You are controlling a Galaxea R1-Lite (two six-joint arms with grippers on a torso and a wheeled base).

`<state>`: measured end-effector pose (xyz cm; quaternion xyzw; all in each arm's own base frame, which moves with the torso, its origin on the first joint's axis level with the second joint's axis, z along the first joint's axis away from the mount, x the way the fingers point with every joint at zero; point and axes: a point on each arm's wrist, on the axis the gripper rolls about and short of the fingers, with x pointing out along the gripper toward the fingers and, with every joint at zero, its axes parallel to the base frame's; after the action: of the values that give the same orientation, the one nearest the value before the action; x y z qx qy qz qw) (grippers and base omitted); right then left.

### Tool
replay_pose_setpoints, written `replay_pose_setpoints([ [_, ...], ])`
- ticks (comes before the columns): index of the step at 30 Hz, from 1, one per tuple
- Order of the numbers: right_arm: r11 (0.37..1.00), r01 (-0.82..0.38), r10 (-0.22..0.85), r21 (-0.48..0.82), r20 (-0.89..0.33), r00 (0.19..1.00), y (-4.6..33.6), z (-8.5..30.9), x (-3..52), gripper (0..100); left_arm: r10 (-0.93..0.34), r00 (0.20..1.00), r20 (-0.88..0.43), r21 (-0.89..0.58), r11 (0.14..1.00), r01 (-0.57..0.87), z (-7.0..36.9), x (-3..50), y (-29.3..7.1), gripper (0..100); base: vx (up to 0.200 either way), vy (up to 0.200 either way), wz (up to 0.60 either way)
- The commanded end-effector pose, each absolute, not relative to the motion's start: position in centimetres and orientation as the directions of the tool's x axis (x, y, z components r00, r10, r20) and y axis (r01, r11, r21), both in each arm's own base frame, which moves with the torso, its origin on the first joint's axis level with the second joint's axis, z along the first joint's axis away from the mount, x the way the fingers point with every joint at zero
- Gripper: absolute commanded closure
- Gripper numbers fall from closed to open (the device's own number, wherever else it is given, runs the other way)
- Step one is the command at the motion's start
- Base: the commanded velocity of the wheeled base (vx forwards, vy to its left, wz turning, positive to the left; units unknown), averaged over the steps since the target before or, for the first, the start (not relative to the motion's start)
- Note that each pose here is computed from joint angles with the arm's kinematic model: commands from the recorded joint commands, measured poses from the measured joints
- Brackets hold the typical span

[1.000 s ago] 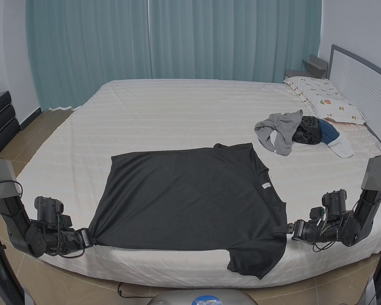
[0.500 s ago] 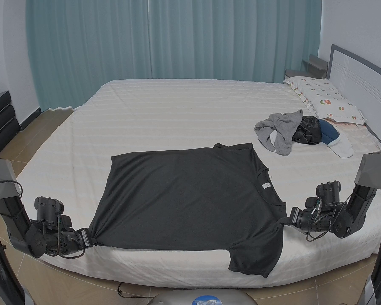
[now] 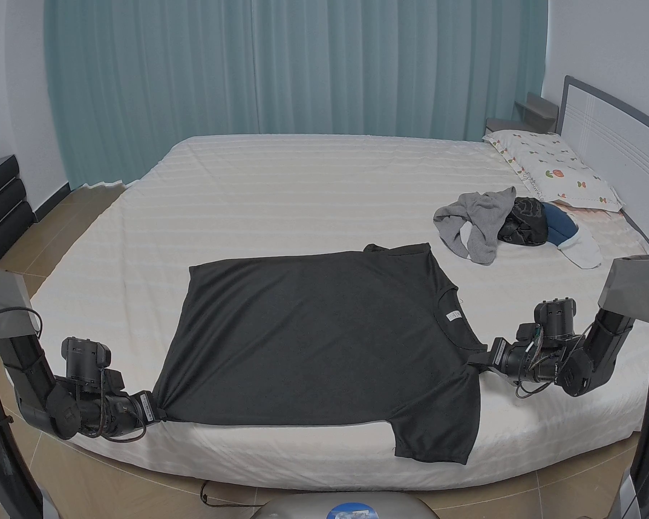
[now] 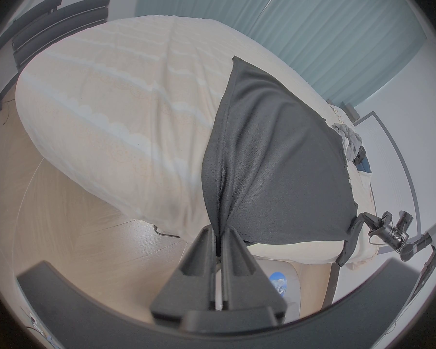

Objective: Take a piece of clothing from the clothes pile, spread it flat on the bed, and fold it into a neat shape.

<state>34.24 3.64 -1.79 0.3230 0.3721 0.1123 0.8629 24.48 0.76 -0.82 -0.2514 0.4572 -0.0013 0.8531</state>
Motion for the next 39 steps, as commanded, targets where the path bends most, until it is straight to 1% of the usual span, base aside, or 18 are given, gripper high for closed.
replay_pose_setpoints([
  [1,0.766,0.059,0.426,0.641,-0.573,0.701,3.1,-2.3,34.0,0,-0.232,0.574,-0.785,-0.43,0.871,-0.236,-1.1,24.4,0.8,100,0.0,0.0,0.0],
  [3,0.766,0.057,0.428,0.64,-0.575,0.697,3.0,-2.3,33.3,0,-0.234,0.575,-0.784,-0.436,0.867,-0.242,-1.0,24.5,0.8,100,0.0,0.0,0.0],
  [5,0.763,0.027,0.445,0.646,-0.555,0.702,3.0,-1.8,32.4,0,-0.234,0.577,-0.782,-0.441,0.862,-0.249,-1.0,24.5,0.8,100,0.0,0.0,0.0],
  [9,0.752,-0.012,0.487,0.659,-0.542,0.686,3.2,-1.4,31.0,0,-0.234,0.576,-0.783,-0.441,0.862,-0.25,-1.0,24.5,0.8,100,0.0,0.0,0.0],
  [13,0.767,-0.018,0.498,0.642,-0.576,0.648,3.4,-1.8,29.5,0,-0.233,0.578,-0.782,-0.442,0.861,-0.252,-1.0,24.5,0.8,100,0.0,0.0,0.0],
  [14,0.782,-0.036,0.503,0.622,-0.596,0.626,3.6,-2.3,28.8,0,-0.233,0.578,-0.782,-0.442,0.861,-0.252,-1.0,24.5,0.8,100,0.0,0.0,0.0],
  [16,0.795,-0.051,0.504,0.605,-0.611,0.61,3.6,-2.6,28.2,0,-0.233,0.577,-0.783,-0.442,0.861,-0.253,-1.0,24.4,0.8,100,0.0,0.0,0.0],
  [19,0.791,-0.062,0.523,0.609,-0.619,0.585,3.9,-2.7,27.6,0,-0.233,0.577,-0.783,-0.442,0.861,-0.253,-1.0,24.4,0.8,100,0.0,0.0,0.0],
  [27,0.789,-0.081,0.547,0.609,-0.634,0.547,5.0,-3.5,27.4,0,-0.233,0.577,-0.783,-0.442,0.861,-0.253,-0.9,24.3,0.8,100,0.0,0.0,0.0],
  [33,0.79,-0.077,0.546,0.608,-0.64,0.54,5.1,-4.3,27.8,0,-0.233,0.579,-0.781,-0.443,0.861,-0.252,-0.8,24.3,0.8,100,0.0,0.0,0.0],
  [37,0.787,-0.09,0.55,0.61,-0.628,0.551,5.2,-4.3,28.1,0,-0.233,0.579,-0.781,-0.443,0.861,-0.252,-0.8,24.3,0.8,100,0.0,0.0,0.0],
  [38,0.788,-0.093,0.548,0.609,-0.624,0.557,5.2,-4.2,28.1,100,-0.233,0.579,-0.781,-0.443,0.861,-0.252,-0.8,24.3,0.8,100,0.0,0.0,0.0],
  [39,0.79,-0.094,0.545,0.606,-0.624,0.559,5.2,-4.2,28.0,100,-0.233,0.579,-0.781,-0.443,0.861,-0.252,-0.8,24.3,0.8,100,0.0,0.0,0.0],
])
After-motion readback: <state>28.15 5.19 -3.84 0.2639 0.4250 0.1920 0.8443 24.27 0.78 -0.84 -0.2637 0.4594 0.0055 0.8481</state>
